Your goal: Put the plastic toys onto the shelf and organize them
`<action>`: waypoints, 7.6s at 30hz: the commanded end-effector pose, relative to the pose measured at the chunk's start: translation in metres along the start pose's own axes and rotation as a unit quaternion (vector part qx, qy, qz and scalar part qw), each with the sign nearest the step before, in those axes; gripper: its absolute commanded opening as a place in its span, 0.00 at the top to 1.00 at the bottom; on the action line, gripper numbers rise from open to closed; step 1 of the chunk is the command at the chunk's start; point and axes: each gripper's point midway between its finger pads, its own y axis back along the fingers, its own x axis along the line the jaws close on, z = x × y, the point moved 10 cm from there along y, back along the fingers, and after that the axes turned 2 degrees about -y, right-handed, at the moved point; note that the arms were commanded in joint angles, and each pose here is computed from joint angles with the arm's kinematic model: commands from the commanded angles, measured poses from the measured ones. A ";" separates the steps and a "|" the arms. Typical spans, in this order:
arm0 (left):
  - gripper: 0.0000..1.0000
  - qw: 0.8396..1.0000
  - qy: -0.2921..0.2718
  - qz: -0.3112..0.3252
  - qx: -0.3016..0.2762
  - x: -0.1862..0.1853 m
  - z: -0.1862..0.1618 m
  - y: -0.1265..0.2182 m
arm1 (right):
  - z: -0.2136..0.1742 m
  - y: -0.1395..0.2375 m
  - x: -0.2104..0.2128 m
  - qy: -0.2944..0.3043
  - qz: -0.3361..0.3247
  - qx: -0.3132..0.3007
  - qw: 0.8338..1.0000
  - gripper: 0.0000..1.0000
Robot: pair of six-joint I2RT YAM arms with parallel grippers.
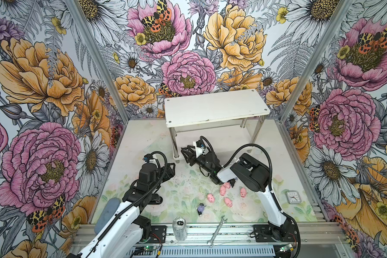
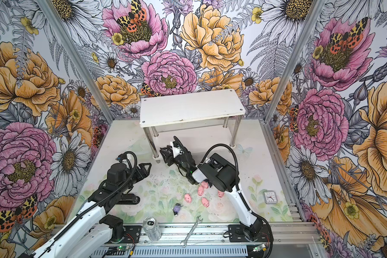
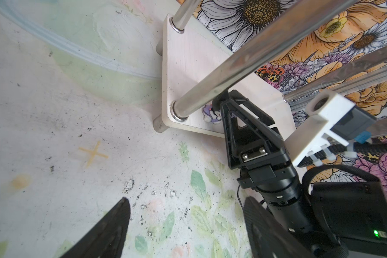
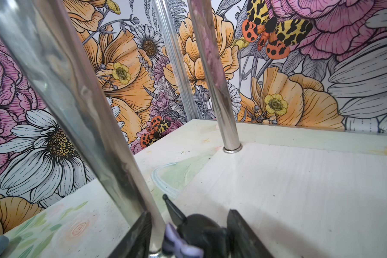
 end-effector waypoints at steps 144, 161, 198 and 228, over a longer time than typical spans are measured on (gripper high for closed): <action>0.16 0.997 -0.065 -0.020 0.031 0.011 -0.070 0.007 | -0.018 0.180 0.088 -0.034 -0.135 0.470 0.872 1.00; 0.16 0.997 -0.066 -0.013 0.034 0.015 -0.071 0.006 | 0.021 0.153 0.148 -0.055 -0.126 0.506 0.851 0.60; 0.15 0.998 -0.056 -0.009 0.033 0.021 -0.073 0.004 | -0.001 0.128 0.130 0.047 0.007 0.424 0.904 1.00; 0.16 0.999 -0.033 -0.001 0.040 0.010 -0.068 -0.011 | -0.050 0.190 0.091 0.021 0.044 0.211 0.976 0.76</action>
